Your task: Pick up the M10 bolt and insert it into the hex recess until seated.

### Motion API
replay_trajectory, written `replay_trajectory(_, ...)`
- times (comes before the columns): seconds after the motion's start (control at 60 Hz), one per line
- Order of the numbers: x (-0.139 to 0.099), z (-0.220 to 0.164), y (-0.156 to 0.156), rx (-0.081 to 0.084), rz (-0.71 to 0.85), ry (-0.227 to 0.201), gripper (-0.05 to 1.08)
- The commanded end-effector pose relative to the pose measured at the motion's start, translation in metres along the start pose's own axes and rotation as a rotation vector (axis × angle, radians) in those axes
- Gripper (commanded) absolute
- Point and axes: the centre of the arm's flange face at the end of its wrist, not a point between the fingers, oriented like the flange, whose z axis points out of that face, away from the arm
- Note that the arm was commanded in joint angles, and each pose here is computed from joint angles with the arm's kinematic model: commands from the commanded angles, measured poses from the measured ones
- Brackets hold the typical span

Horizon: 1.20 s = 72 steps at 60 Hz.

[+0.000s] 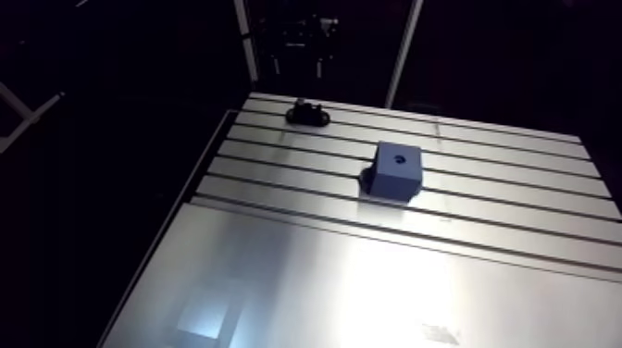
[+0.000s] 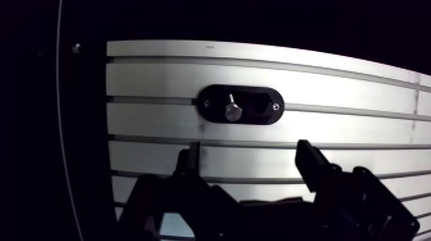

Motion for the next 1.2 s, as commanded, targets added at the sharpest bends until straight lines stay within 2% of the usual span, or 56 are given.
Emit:
replay_trajectory(0.017,0.002,0.007,-0.006,0.0,-0.007,-0.005,0.31)
replay_trajectory(0.5,0.003,0.031,-0.007,-0.003,-0.008,-0.035,0.47)
replay_trajectory(1.2,0.007,0.042,-0.016,-0.015,0.019,-0.046,0.48)
